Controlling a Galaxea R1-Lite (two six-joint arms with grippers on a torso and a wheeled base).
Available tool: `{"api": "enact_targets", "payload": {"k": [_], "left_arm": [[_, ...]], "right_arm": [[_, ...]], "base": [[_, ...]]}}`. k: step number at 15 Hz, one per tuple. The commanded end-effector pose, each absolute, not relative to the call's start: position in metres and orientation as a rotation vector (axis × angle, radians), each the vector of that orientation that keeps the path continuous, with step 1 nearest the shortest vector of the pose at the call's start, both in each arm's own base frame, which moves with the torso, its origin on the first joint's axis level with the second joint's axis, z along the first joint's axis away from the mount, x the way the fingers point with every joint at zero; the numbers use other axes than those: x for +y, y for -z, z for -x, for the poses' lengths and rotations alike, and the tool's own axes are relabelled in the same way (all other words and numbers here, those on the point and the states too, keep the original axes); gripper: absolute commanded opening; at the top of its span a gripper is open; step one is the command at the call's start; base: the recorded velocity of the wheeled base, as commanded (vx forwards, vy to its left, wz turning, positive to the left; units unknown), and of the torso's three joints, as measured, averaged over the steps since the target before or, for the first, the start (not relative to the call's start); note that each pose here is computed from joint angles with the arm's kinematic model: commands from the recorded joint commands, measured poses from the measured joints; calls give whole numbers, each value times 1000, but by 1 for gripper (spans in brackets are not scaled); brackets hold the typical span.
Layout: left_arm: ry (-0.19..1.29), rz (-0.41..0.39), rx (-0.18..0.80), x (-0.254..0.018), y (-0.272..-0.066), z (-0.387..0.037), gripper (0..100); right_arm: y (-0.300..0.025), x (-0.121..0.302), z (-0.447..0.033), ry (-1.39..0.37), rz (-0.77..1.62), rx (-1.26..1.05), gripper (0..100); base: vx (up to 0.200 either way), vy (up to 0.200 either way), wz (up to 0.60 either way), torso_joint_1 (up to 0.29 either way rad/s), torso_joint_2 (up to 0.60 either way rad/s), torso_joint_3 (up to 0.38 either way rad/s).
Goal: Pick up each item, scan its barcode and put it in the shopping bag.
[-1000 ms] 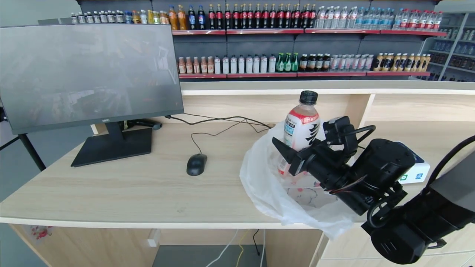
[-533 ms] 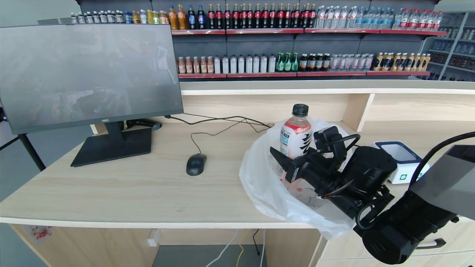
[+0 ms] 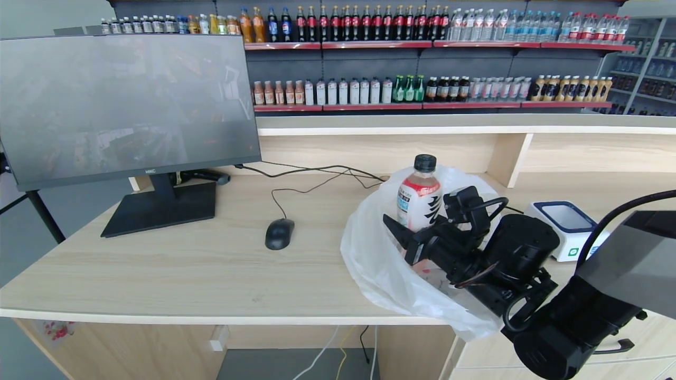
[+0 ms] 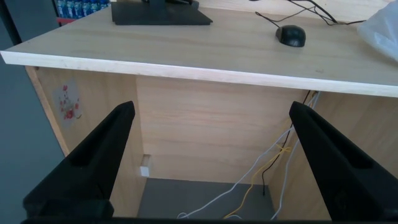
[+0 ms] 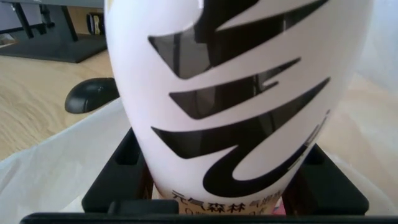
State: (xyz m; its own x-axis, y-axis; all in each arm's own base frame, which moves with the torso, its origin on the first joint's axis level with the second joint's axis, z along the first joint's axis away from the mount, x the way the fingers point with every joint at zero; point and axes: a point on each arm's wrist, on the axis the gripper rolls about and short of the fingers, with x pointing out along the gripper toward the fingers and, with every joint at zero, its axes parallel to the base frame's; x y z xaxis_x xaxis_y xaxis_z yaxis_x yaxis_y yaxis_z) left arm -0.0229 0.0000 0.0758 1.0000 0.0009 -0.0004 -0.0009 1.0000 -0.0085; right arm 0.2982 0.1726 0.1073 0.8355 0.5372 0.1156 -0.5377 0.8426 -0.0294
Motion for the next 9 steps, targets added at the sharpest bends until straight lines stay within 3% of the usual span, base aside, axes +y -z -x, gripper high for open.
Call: {"api": "enact_targets", "payload": {"k": [1, 6, 7, 9], "left_arm": [[-2, 9, 0, 0, -76, 23, 100], [0, 9, 0, 0, -76, 23, 100], [-2, 9, 0, 0, -76, 23, 100], [-2, 9, 0, 0, -76, 23, 100]], "right_arm": [[-105, 174, -298, -573, -1, -111, 0], [-100, 172, -294, -577, 1, -83, 0], [-100, 172, -294, -577, 1, -83, 100], [-100, 172, -294, -577, -1, -84, 100]], "base": [[0, 0, 0, 0, 0, 0], [0, 0, 0, 0, 0, 0], [0, 0, 0, 0, 0, 0], [0, 0, 0, 0, 0, 0]]}}
